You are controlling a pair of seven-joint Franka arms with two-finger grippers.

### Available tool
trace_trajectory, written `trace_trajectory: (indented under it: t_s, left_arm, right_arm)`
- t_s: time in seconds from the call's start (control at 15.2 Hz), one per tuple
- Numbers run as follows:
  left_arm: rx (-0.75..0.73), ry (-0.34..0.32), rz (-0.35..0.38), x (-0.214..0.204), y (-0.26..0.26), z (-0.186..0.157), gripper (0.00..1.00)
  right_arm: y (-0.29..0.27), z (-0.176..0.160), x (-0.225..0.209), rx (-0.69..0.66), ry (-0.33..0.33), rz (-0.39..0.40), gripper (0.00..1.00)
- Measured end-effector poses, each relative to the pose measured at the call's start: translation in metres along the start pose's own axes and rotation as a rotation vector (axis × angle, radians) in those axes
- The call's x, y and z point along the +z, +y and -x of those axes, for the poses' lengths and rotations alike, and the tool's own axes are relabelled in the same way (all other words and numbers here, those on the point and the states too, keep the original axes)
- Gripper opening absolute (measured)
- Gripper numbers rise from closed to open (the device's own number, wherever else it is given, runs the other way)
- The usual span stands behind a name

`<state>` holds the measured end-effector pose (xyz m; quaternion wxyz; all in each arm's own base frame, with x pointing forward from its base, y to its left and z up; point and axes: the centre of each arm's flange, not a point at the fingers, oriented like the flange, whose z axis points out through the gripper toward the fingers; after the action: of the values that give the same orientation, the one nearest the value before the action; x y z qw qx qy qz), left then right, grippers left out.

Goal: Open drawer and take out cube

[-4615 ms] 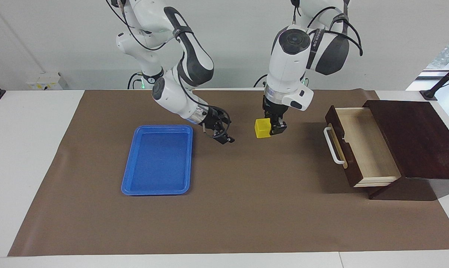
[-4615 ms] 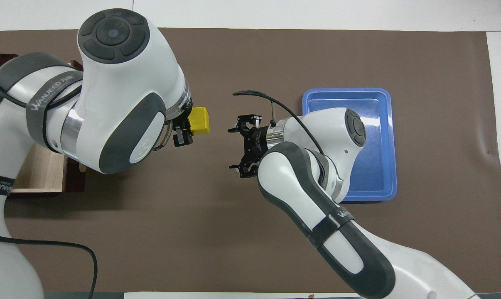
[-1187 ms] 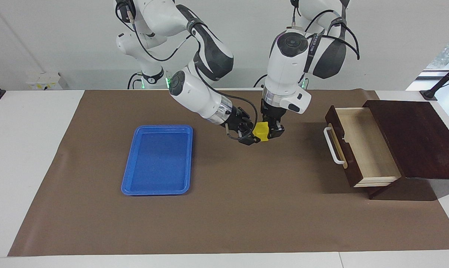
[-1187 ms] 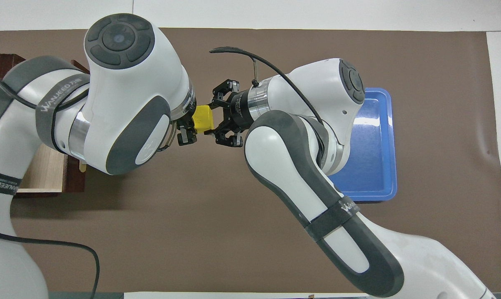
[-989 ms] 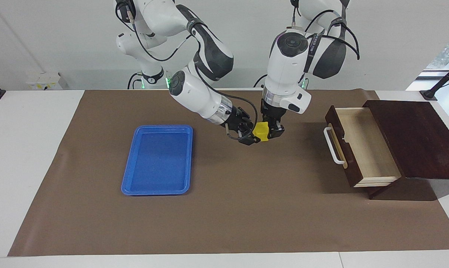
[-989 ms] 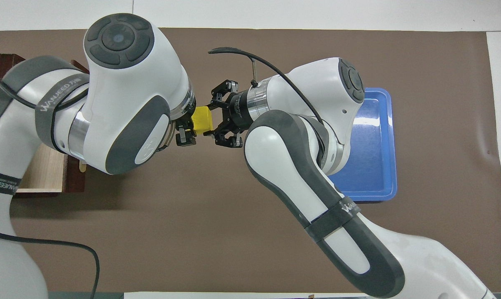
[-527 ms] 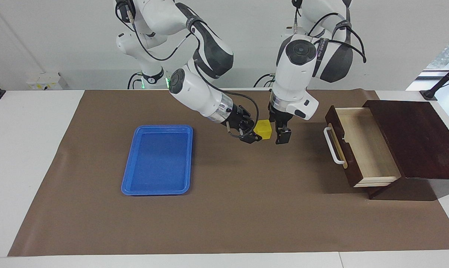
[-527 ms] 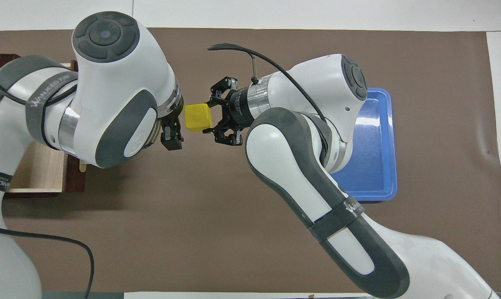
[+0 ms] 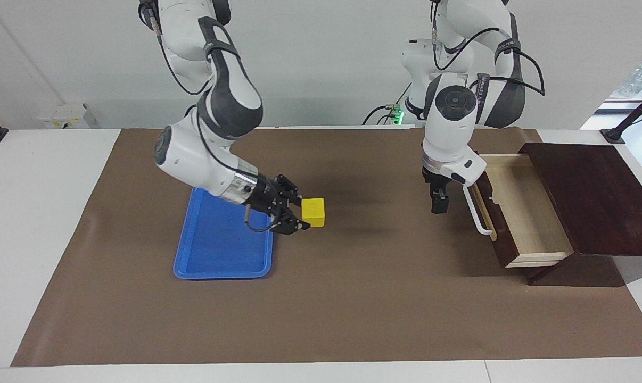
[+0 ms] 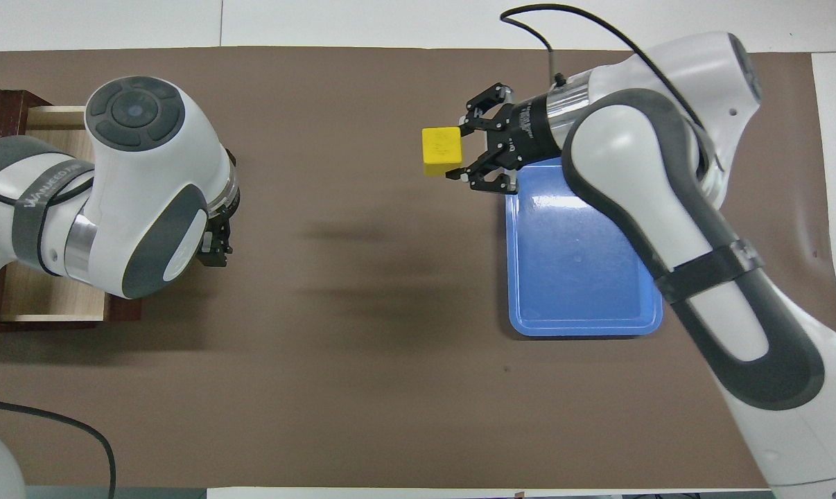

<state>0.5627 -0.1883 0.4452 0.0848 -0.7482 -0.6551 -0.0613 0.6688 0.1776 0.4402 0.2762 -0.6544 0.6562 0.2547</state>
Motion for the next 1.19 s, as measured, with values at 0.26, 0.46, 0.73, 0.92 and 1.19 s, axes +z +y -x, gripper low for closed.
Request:
trace_trajectory:
  t_s: [0.26, 0.46, 0.73, 0.92, 1.19]
  left_arm:
    - [0.025, 0.047, 0.017, 0.019, -0.004, -0.046, 1.00]
    - [0.042, 0.058, 0.025, 0.025, -0.001, -0.075, 1.00]
    - [0.069, 0.069, 0.032, 0.029, 0.001, -0.102, 1.00]
    - [0.100, 0.067, 0.033, 0.032, 0.001, -0.115, 1.00]
    - [0.147, 0.094, 0.051, 0.040, 0.003, -0.170, 1.00]
  right_arm:
    - [-0.006, -0.093, -0.018, -0.028, 0.017, -0.004, 0.56]
    - [0.002, -0.140, -0.006, -0.022, 0.025, 0.023, 0.56]
    - [0.017, -0.188, 0.016, -0.040, 0.057, 0.028, 0.56]
    - [0.026, -0.201, 0.027, -0.039, 0.071, 0.031, 0.56]
    - [0.028, -0.203, 0.036, -0.058, 0.078, 0.031, 0.56]
